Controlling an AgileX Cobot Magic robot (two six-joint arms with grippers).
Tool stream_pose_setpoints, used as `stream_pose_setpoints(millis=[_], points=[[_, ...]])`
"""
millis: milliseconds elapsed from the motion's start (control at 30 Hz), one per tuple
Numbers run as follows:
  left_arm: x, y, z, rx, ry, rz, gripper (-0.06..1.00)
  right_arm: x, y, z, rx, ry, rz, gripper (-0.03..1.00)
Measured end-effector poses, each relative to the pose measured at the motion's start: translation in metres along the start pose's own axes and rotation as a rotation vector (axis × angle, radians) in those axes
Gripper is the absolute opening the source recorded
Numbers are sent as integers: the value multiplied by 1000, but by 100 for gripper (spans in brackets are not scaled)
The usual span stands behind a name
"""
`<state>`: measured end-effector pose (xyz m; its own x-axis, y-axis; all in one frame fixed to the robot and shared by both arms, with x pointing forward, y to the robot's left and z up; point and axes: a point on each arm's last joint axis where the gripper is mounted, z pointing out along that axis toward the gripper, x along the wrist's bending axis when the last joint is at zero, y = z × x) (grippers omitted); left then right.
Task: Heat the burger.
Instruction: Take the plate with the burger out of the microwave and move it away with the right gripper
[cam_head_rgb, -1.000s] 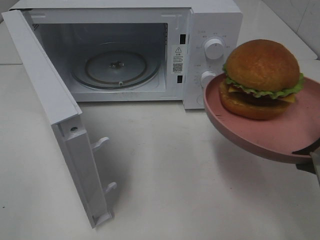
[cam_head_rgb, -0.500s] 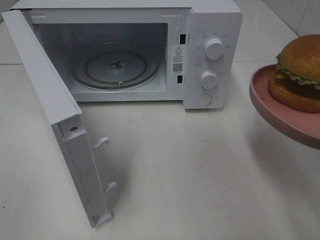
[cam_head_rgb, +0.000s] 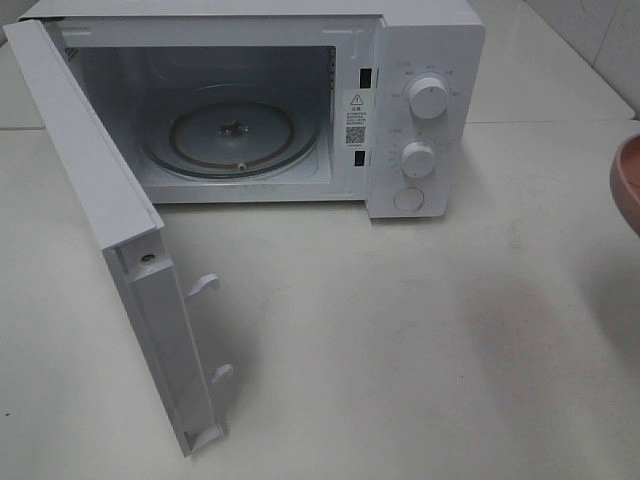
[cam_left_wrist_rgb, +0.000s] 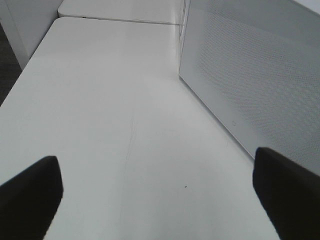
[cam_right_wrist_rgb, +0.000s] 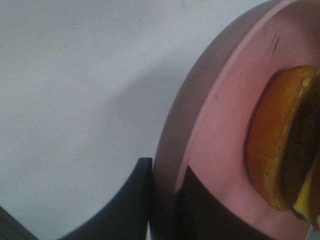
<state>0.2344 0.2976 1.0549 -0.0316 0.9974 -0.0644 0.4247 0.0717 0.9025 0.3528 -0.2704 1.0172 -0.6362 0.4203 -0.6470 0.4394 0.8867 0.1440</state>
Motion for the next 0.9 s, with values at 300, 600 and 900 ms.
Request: stream_pose_setpoints(millis=[300, 600, 900], points=[[0, 0, 0, 0, 0, 0, 97, -3, -1, 7, 107, -43, 131, 11], [0, 0, 0, 0, 0, 0, 97, 4, 16, 31, 246, -29, 216, 11], [0, 0, 0, 0, 0, 0, 97, 3, 50, 58, 348, -72, 471, 11]])
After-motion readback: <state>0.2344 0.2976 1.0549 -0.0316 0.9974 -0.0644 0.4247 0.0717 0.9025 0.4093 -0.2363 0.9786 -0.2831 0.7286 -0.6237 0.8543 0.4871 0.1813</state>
